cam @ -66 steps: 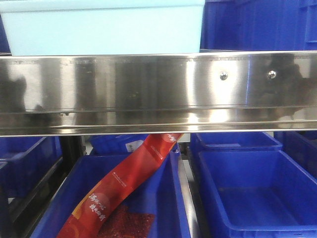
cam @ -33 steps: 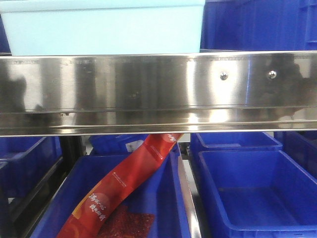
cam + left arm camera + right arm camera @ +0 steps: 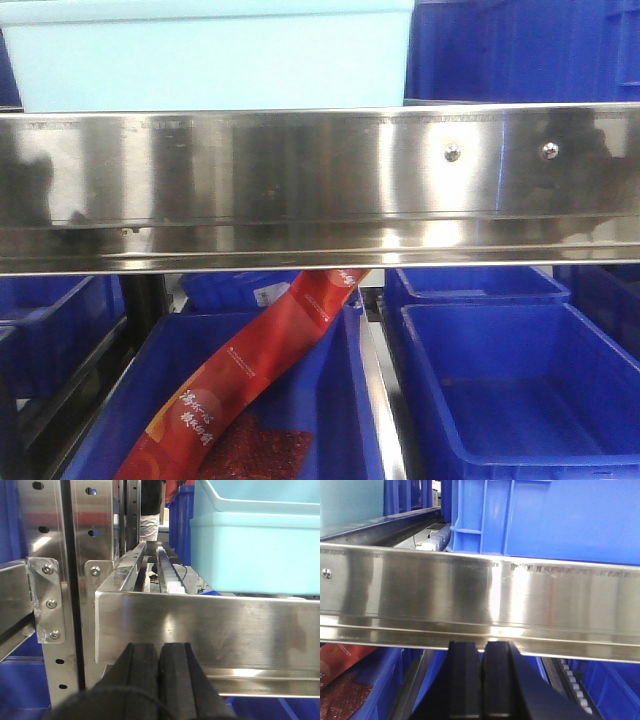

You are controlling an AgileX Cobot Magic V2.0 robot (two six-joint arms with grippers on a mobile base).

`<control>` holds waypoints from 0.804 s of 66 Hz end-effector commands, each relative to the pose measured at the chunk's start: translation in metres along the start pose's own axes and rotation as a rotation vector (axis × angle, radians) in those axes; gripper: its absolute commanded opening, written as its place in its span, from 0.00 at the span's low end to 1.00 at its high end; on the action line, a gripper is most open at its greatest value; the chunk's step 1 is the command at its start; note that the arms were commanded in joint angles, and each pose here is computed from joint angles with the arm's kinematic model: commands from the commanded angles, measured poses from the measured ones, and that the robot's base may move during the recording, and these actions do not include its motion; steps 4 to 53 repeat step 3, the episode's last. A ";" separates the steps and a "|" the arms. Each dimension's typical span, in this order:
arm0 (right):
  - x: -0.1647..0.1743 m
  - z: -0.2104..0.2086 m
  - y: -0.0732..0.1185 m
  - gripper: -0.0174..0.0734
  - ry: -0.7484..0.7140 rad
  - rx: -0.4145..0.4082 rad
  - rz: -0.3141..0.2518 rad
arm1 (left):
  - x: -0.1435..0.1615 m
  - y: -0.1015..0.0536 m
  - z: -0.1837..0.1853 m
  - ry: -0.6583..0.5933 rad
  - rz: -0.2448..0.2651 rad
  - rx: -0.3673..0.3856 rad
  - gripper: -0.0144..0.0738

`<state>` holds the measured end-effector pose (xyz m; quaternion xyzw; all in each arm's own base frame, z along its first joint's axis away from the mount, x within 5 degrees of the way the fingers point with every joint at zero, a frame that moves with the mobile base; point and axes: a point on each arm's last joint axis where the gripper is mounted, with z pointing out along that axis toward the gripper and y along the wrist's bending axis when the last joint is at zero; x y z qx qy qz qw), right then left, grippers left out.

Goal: Move two blue bins to right shelf middle

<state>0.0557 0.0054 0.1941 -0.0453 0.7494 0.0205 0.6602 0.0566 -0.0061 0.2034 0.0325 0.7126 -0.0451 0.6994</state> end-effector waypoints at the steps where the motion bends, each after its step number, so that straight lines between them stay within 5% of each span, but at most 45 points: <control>1: -0.001 0.000 0.000 0.01 -0.022 0.005 -0.005 | -0.002 0.000 0.000 -0.025 0.004 0.003 0.04; 53: -0.001 0.000 0.000 0.01 -0.022 0.005 -0.005 | -0.002 0.000 0.000 -0.025 0.004 0.003 0.04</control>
